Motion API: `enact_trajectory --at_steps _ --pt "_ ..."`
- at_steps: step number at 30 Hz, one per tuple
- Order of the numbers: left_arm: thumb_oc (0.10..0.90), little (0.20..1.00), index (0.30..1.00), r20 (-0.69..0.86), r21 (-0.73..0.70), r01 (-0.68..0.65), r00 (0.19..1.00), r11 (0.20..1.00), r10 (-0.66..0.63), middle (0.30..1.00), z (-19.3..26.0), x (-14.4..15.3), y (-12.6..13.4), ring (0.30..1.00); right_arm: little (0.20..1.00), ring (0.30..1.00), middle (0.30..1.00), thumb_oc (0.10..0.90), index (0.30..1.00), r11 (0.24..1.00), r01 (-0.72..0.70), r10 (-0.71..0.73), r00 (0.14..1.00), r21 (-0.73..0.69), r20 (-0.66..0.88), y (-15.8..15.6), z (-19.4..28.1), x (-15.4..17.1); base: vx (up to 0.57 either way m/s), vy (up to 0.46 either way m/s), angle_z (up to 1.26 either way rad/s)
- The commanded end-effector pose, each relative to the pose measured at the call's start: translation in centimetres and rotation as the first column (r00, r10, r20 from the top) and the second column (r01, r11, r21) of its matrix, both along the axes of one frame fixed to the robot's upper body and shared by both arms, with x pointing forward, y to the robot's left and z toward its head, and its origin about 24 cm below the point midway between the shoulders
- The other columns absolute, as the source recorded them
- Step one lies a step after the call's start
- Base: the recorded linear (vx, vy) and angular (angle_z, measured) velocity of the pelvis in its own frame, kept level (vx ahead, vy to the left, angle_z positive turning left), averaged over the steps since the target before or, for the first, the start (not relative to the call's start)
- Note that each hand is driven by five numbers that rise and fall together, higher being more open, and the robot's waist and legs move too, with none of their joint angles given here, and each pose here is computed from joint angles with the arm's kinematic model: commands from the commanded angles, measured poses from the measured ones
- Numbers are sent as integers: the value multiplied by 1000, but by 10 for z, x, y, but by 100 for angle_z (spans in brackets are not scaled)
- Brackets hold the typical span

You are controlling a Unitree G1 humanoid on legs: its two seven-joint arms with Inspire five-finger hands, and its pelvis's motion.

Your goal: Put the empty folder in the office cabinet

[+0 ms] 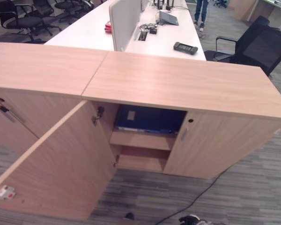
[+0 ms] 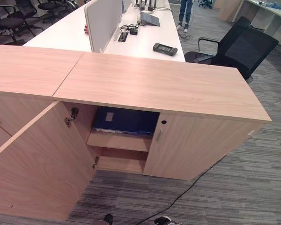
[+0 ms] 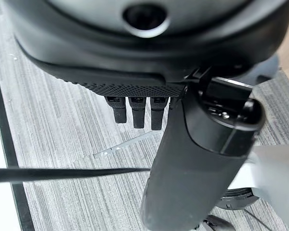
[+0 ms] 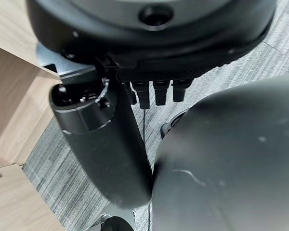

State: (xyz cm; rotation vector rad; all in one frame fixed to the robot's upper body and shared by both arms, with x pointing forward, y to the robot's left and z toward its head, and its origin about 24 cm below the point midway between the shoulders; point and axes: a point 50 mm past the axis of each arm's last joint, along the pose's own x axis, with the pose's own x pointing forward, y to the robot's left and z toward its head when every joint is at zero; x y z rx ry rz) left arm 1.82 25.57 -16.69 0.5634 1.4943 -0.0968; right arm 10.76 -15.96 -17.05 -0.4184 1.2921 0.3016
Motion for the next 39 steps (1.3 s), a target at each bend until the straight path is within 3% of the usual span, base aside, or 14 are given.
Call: enact_trajectory --at_steps 1,8,12,20,26,28,31,32,35,39 --pt "800 900 900 97 38 -28 995 999 24 900 4 32 7 900 900 900 900 800 900 1000 -15 15 999 -16 41 -1 3 13 39 3 35" --pt "800 900 900 150 29 -84 986 996 79 900 6 40 8 900 900 900 900 800 900 999 -14 15 1000 -28 18 -5 1 1 12 -25 41" --pt "800 900 900 207 -26 -102 973 994 105 900 4 56 -8 900 900 900 900 800 900 995 57 -54 998 -77 38 -28 4 8 -125 107 129" --pt "800 900 900 137 -65 -211 966 975 218 900 -2 20 -12 900 900 900 900 800 900 988 103 -102 995 -113 12 -49 6 5 -70 163 56" --pt "800 900 900 110 -59 -393 911 918 397 900 0 -9 1 900 900 900 900 800 900 983 122 -128 991 -138 -34 -63 5 -11 -109 240 53" --pt "800 900 900 140 -59 -494 856 868 497 900 4 -13 13 900 900 900 900 800 900 977 176 -182 983 -124 -40 -66 5 -16 -208 375 15" --pt "800 900 900 232 -80 -522 819 849 526 900 10 3 27 900 900 900 900 800 900 975 191 -199 978 -116 -57 -67 4 -22 -99 172 -20" --pt "800 900 900 369 -124 -465 799 877 476 900 23 35 39 900 900 900 900 800 900 971 204 -214 974 -121 -75 -69 3 -28 -65 132 -2" --pt "800 900 900 437 -109 -409 799 906 413 900 35 51 53 900 900 900 900 800 900 972 201 -212 973 -121 -85 -68 2 -31 -34 95 -6" --pt "800 900 900 639 -85 -282 720 956 270 900 72 109 71 900 900 900 900 800 900 974 202 -212 973 -103 -97 -62 0 -39 -2 21 -13"
